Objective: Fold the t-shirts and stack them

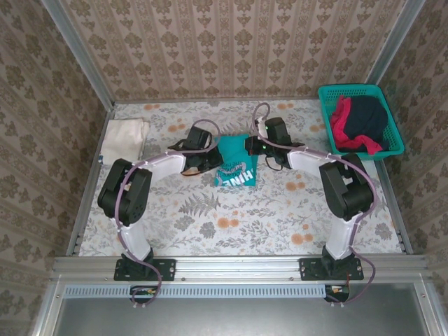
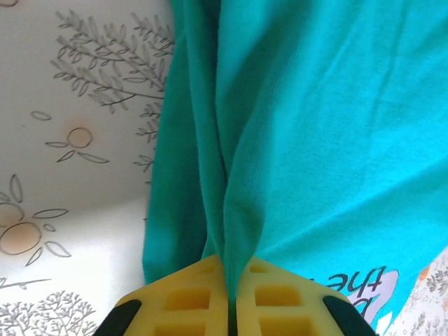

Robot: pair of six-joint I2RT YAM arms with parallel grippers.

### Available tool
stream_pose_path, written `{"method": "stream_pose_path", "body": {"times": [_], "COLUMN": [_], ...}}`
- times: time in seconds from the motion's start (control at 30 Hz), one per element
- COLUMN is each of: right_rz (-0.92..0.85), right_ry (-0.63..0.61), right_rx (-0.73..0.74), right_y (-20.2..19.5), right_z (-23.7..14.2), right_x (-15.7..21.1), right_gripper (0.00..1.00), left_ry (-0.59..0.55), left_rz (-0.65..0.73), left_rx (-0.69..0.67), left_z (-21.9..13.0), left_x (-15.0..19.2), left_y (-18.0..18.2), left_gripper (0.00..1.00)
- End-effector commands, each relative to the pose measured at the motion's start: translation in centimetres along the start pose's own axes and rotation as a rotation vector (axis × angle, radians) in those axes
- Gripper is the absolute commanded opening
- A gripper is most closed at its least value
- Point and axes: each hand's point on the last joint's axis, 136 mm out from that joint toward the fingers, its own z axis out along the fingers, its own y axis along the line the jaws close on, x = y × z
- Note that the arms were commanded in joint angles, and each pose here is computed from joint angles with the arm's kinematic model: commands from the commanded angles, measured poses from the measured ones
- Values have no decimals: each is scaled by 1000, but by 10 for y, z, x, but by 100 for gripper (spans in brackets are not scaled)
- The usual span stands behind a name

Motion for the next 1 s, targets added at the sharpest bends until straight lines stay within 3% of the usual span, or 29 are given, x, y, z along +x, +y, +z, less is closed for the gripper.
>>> {"method": "stream_pose_path", "body": {"times": [0.0, 0.6, 0.7, 0.87, 0.97], "right_rz": [6, 110, 119, 79, 25], "right_ry": [-111, -17, 3, -70, -123], "right_rx": [61, 227, 254, 249, 263], "right_y": [-5, -54, -62, -48, -38], "right_z": [-19, 11, 15, -8, -26], "right_x": [-23, 16, 19, -4, -18], "right_gripper": [0, 0, 8, 48, 62], "left_ry": [-9, 85, 93, 42, -20], "left_rz": [33, 1, -13, 9, 47], "left_rx": [14, -1, -10, -18, -23], "left_z": [-9, 26, 29, 11, -10], "left_x": [-8, 2, 4, -2, -13], "left_y": [-11, 6, 12, 8, 0], "left_gripper": [10, 15, 29, 66, 89]}}
